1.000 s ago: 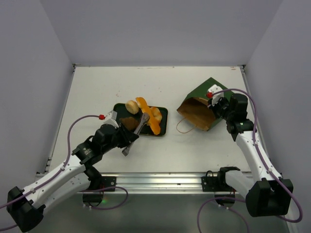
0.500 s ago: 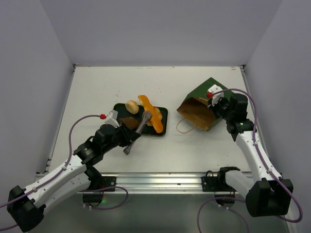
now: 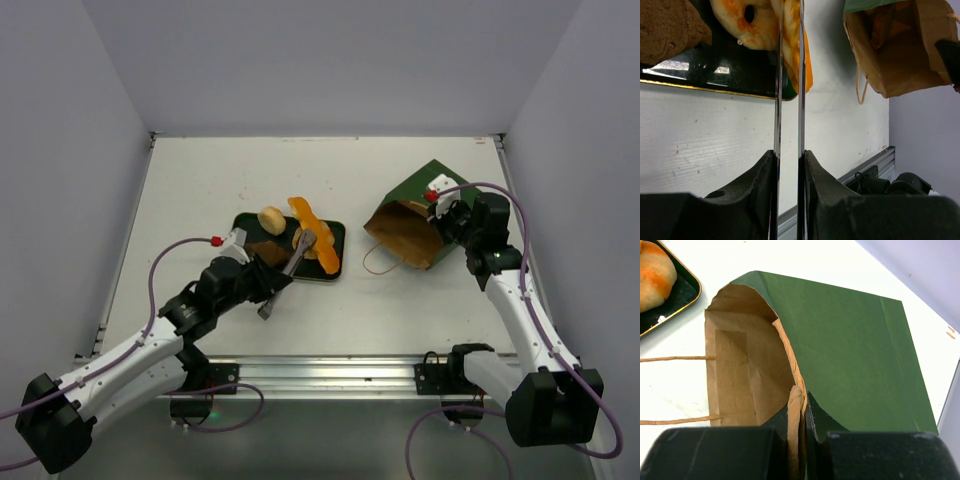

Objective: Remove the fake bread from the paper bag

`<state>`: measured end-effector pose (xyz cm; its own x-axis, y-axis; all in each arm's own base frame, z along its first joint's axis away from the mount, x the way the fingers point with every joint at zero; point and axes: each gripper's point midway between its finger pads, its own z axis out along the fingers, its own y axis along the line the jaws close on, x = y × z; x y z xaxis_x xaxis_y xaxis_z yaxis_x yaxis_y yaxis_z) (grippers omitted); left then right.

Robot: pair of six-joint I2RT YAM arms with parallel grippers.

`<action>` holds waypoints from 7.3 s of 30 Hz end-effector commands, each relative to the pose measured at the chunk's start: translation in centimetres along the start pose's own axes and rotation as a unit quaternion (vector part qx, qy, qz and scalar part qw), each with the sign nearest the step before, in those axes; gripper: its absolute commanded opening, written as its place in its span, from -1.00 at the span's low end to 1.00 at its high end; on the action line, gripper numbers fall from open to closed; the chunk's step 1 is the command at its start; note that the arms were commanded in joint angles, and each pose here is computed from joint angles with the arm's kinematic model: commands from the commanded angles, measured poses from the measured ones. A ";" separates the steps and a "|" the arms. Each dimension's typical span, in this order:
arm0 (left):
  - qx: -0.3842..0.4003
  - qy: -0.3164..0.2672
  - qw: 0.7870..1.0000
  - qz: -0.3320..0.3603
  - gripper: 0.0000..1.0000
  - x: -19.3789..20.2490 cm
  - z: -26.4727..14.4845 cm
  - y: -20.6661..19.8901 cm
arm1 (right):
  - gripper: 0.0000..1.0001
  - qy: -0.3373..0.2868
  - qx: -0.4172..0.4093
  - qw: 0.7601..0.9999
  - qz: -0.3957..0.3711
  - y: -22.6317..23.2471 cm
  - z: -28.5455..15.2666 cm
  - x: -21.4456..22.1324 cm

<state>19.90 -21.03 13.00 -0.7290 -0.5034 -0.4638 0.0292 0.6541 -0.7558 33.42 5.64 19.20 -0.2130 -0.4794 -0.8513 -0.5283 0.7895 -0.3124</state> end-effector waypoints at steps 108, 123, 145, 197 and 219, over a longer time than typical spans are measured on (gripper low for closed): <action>0.046 0.012 0.994 0.099 -0.44 -1.7 -6.5 -4.0 | -0.99 -0.020 -0.019 0.999 -0.023 0.4 -0.4 -1.1; 0.226 0.116 0.956 0.149 -0.73 2.2 -7.1 -9.6 | -1.00 -0.047 -0.156 0.971 -0.174 4.8 -2.5 -1.0; 0.283 0.152 0.939 0.119 -0.70 7.7 -0.7 -12.2 | -1.00 -0.028 -0.165 0.980 -0.103 3.4 -3.7 -0.5; 0.125 0.101 0.984 0.072 -0.07 6.9 22.6 -16.4 | -1.00 -0.062 -0.142 0.987 -0.035 3.8 -3.1 -1.1; 0.159 0.122 0.978 0.059 -0.06 8.2 23.1 -18.0 | -1.00 -0.060 -0.149 0.987 -0.029 4.1 -2.8 -0.7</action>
<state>28.58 -48.23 10.15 -0.8618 -0.2321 -0.4510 0.2784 0.5268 -0.8031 29.16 7.23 18.84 -0.1274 -0.4916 -0.8615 -0.7403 0.6251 -0.2473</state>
